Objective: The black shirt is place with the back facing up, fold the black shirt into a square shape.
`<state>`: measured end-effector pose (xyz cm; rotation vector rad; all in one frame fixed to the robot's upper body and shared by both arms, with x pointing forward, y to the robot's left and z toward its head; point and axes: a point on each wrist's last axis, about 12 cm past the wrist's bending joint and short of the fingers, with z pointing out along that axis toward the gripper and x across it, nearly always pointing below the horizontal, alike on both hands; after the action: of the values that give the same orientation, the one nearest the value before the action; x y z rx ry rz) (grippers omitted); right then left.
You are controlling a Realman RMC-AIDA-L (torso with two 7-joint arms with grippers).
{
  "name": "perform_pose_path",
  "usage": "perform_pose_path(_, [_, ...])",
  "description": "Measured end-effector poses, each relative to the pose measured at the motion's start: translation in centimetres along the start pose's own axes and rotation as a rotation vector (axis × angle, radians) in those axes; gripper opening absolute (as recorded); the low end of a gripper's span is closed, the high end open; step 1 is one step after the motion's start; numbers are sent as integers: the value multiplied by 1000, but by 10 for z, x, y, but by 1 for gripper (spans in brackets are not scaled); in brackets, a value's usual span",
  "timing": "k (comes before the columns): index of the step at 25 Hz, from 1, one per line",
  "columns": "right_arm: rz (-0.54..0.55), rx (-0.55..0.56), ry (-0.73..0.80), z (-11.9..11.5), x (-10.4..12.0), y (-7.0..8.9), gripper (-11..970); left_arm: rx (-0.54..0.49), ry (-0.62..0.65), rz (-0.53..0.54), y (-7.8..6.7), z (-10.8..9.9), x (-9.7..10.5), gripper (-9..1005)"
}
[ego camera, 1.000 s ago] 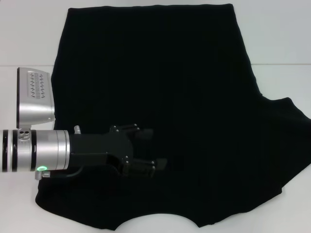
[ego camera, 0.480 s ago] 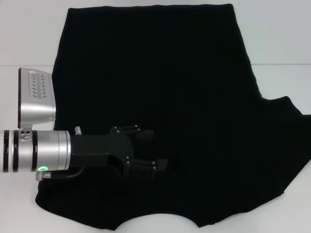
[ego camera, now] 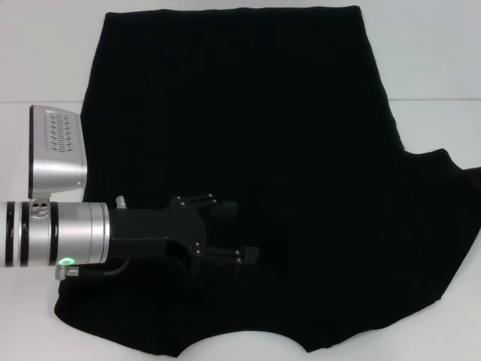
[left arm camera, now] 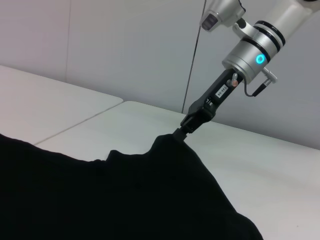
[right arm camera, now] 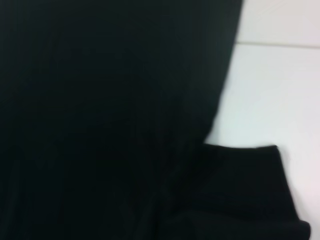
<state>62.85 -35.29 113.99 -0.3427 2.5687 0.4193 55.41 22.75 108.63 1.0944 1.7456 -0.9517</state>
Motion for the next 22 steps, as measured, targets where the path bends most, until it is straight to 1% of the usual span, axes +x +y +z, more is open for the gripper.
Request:
perform_pose_path(3, [-25,-36,2,5,-11,15,53,-1,0,1,0,0,0,899])
perform_pose_path(5, [-79,-95,29,15,-25,42,55,-2,0,1,1,-1,0,898])
perform_pose_path(6, [-98,-103,40,19,-29,51,56,-4,0,1,1,-1,0,898])
perform_pose_path(7, [-127,-114,59,24,-35,64,57,-4,1,2,1,-2,0,898])
perform_pose_path(10, [-198,-98,98,36,-53,98,59,-8,4,4,2,-3,-1,897])
perform_pose_path(12, [-232,-80,129,41,-59,113,60,-14,5,3,3,-3,-1,896])
perform_pose_path(14, [-259,-63,141,43,-63,124,62,-25,7,2,4,-3,0,896])
perform_pose_path(15, [-272,-62,140,44,-65,129,82,-29,10,1,5,-3,0,896])
perform_pose_path(18, [-293,-64,123,43,-68,135,141,-37,15,-2,6,-3,1,895])
perform_pose_path(22, [-298,-62,114,42,-72,137,220,-48,18,-5,7,-3,2,894])
